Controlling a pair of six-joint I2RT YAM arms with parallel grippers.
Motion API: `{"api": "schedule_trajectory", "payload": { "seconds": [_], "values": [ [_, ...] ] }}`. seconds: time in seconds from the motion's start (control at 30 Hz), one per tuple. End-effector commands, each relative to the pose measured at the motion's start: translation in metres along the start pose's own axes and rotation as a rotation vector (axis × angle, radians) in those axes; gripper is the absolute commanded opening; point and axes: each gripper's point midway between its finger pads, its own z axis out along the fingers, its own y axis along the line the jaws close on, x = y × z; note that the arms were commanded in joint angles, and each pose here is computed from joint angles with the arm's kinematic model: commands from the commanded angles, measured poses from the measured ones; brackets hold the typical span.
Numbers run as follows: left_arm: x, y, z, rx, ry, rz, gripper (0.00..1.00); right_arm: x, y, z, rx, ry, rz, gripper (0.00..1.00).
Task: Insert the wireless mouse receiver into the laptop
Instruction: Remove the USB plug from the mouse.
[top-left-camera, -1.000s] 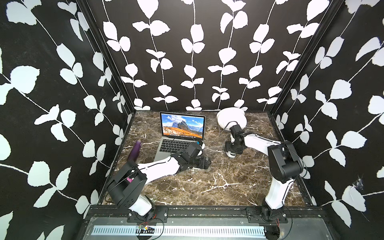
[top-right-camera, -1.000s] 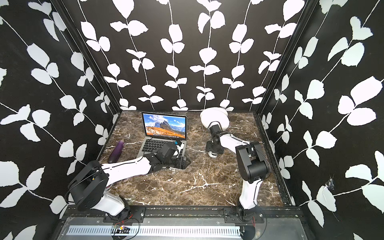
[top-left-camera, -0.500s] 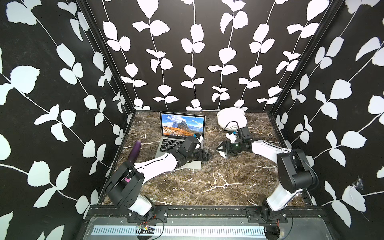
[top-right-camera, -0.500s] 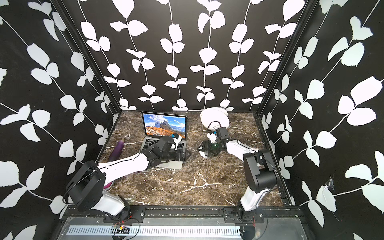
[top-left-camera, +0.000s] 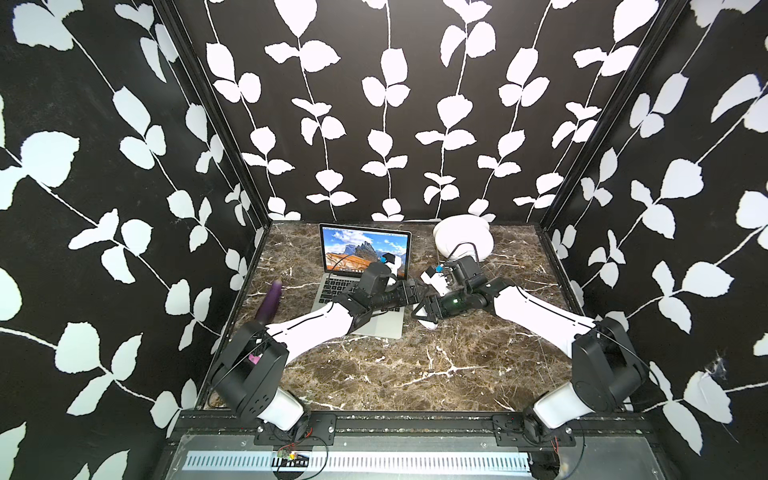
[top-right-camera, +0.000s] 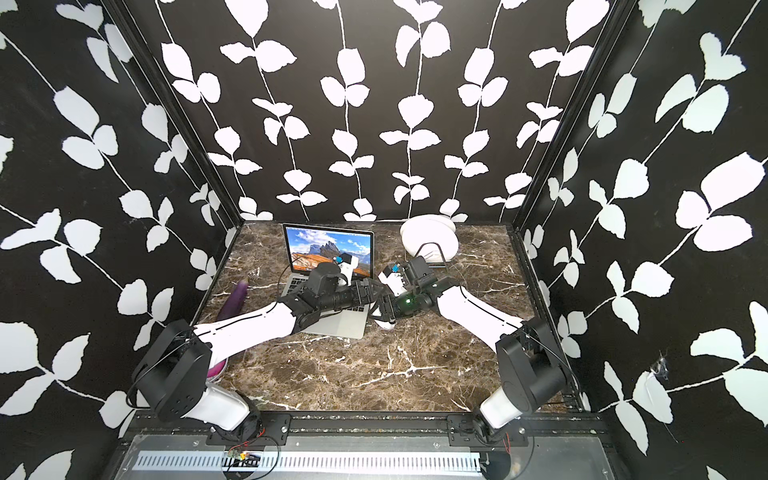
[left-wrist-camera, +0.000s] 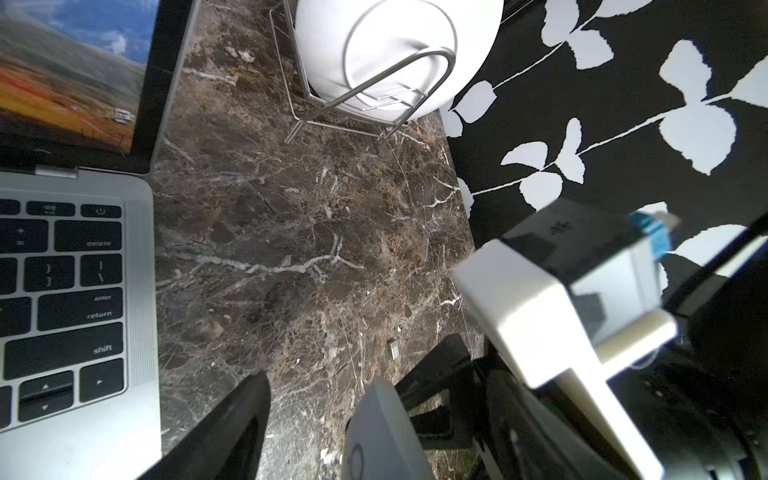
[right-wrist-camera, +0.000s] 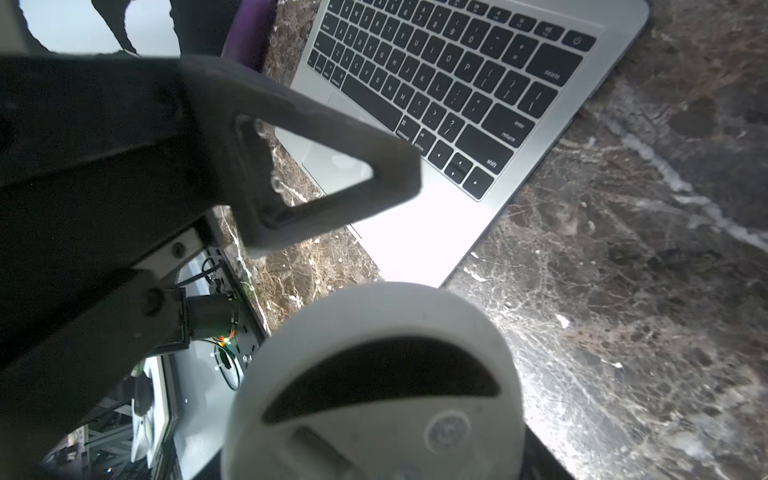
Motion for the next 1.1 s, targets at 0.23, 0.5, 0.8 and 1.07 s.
{"api": "schedule_trajectory", "payload": {
  "seconds": [0.23,0.5,0.8,1.07],
  "values": [
    [0.029,-0.004,0.006,0.105,0.097,-0.117,0.67,-0.027,0.010,0.003,-0.145,-0.133,0.023,0.14],
    [0.024,0.039,-0.005,-0.174,0.064,-0.024,0.76,-0.033,-0.045,0.015,-0.440,-0.190,0.558,0.12],
    [0.052,0.059,-0.003,-0.231,0.112,-0.003,0.70,-0.046,-0.103,0.013,-0.373,-0.260,0.774,0.39],
    [0.061,0.067,0.005,-0.236,0.142,0.000,0.70,-0.037,-0.116,-0.001,-0.187,-0.227,0.751,0.72]
  ]
}}
